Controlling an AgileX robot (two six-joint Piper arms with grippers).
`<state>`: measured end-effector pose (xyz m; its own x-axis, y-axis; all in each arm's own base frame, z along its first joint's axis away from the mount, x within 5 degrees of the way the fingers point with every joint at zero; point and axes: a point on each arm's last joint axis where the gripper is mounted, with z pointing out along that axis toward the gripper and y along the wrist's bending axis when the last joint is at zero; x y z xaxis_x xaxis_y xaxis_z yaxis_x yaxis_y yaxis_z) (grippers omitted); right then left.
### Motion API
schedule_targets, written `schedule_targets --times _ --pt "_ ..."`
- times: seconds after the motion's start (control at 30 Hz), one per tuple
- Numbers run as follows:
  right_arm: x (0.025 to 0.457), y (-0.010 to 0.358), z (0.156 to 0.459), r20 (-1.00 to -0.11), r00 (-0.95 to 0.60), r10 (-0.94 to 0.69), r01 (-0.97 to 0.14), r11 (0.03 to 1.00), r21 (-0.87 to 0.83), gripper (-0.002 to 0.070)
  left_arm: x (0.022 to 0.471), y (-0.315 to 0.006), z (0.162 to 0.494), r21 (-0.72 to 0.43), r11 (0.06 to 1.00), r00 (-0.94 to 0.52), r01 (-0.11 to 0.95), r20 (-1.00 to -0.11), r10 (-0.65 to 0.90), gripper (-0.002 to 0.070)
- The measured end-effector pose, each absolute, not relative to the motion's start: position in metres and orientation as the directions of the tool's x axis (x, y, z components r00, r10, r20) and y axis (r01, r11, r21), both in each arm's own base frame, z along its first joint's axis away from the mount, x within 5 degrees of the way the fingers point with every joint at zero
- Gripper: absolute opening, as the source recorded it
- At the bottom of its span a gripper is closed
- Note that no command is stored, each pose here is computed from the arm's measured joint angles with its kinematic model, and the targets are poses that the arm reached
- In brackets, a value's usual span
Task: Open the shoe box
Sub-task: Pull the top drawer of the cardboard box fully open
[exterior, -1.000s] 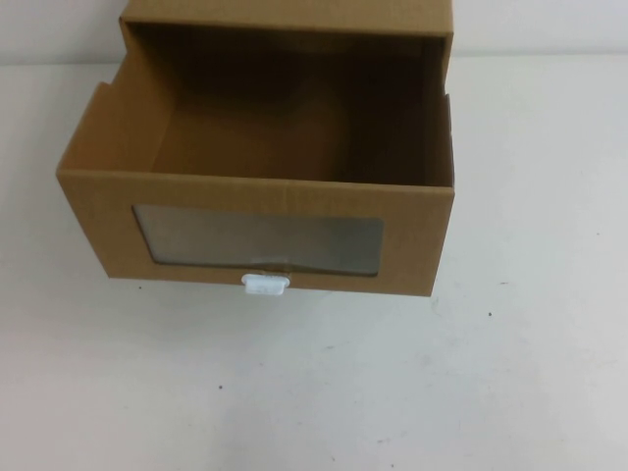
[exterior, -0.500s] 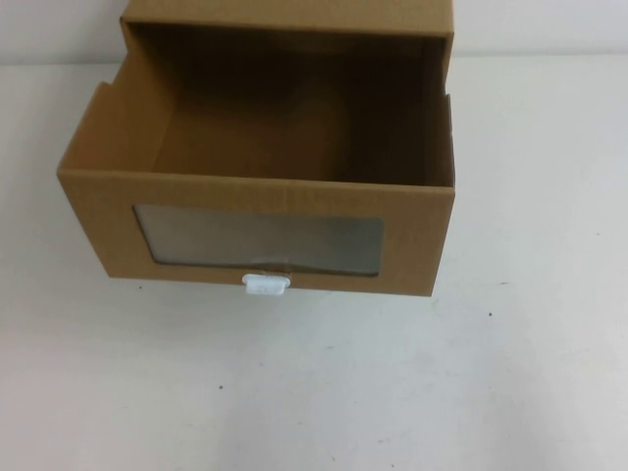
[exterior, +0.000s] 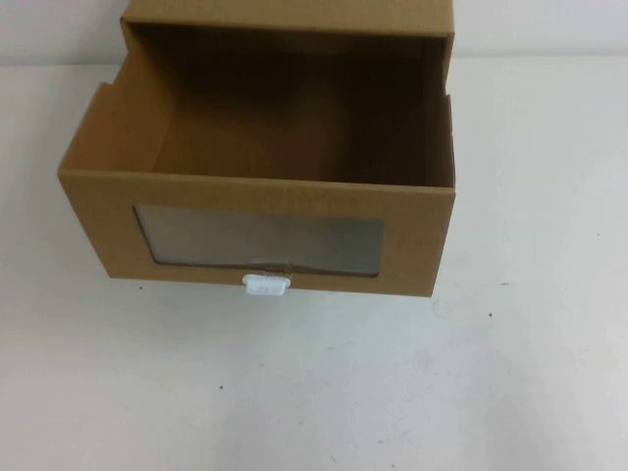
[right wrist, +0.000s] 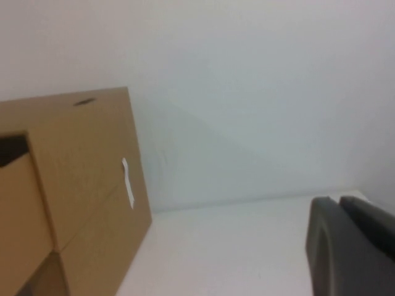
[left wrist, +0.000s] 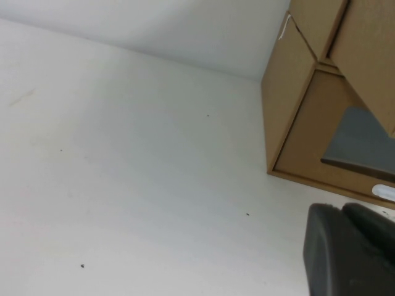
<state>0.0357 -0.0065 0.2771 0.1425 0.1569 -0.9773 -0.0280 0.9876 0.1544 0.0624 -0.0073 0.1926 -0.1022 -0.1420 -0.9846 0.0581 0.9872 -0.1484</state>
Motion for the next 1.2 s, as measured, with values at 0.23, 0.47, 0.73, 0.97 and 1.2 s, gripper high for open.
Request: schedule_targets --times 0.23,0.47,0.73,0.97,1.2 --pt "0.038 0.002 0.271 -0.991 0.13 0.028 -0.095 0.995 0.015 -0.0018 0.062 -0.007 0.193 -0.148 0.987 -0.102 0.058 -0.985 -0.142 -0.0006" --pt "0.048 0.009 0.235 -0.998 0.04 -0.058 -0.139 0.988 -0.063 -0.0018 0.062 -0.007 0.193 -0.148 0.987 -0.102 0.058 -0.985 -0.142 -0.0006" --pt "0.055 0.008 0.186 -0.99 -0.141 -0.023 -0.127 0.992 -0.005 -0.0018 0.062 -0.007 0.193 -0.148 0.987 -0.102 0.058 -0.985 -0.142 -0.0006" --pt "0.052 0.009 0.172 -0.959 -0.283 -0.031 -0.143 0.99 0.01 -0.0018 0.062 -0.007 0.193 -0.15 0.987 -0.102 0.058 -0.984 -0.144 -0.0006" --pt "0.052 0.009 0.172 -0.959 -0.283 -0.03 -0.143 0.99 0.011 -0.0018 0.062 -0.007 0.193 -0.15 0.987 -0.102 0.058 -0.984 -0.144 -0.0006"
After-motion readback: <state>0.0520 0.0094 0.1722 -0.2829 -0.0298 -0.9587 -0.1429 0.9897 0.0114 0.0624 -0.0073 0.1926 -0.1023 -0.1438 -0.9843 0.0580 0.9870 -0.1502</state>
